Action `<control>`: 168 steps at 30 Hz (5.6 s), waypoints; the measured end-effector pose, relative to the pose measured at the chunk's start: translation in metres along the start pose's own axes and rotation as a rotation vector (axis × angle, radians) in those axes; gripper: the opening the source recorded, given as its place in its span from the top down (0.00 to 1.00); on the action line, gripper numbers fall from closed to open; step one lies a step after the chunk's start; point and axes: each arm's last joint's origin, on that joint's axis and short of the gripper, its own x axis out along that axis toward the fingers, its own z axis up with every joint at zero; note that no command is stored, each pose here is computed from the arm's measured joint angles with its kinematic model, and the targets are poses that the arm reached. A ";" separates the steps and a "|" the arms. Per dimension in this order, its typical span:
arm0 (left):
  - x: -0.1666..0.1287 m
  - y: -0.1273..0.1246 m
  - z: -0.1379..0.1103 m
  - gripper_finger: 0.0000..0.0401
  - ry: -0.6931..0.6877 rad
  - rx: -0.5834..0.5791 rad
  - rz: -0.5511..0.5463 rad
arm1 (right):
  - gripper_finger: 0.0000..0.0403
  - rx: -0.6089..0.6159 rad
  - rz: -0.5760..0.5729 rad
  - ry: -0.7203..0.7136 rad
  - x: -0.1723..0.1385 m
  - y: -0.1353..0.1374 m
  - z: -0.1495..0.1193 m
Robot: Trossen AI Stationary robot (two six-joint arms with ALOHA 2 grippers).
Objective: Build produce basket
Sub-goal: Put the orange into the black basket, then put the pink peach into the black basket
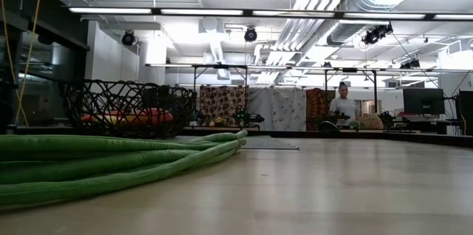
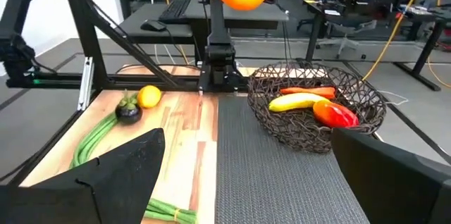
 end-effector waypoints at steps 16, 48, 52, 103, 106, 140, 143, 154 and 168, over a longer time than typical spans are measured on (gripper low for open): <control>0.024 0.015 -0.002 0.25 0.102 -0.032 0.209 | 0.01 0.014 0.002 -0.007 0.000 0.000 0.001; 0.114 0.200 -0.080 0.25 1.037 -0.324 0.801 | 0.01 0.049 -0.021 0.036 0.000 -0.001 -0.004; 0.116 0.202 -0.082 0.25 1.023 -0.302 0.835 | 0.01 0.049 -0.021 0.036 0.000 -0.001 -0.004; 0.109 0.183 -0.026 0.01 0.854 -0.250 0.795 | 0.01 0.072 -0.015 0.034 0.000 -0.001 -0.004; 0.105 0.168 -0.003 0.00 0.744 -0.257 0.764 | 0.01 0.067 0.010 0.030 0.000 0.000 -0.003; 0.041 -0.021 -0.008 0.01 -0.021 0.002 -0.025 | 0.01 0.390 0.108 -0.142 -0.001 0.001 0.015; 0.041 -0.021 -0.008 0.01 -0.020 -0.020 -0.026 | 0.01 0.413 0.111 -0.151 -0.001 0.001 0.016; 0.041 -0.022 -0.008 0.01 -0.020 -0.015 -0.027 | 0.01 0.383 0.093 -0.150 -0.001 0.001 0.015; 0.041 -0.022 -0.009 0.01 -0.018 -0.048 -0.027 | 0.01 0.450 0.049 -0.146 -0.001 -0.001 0.014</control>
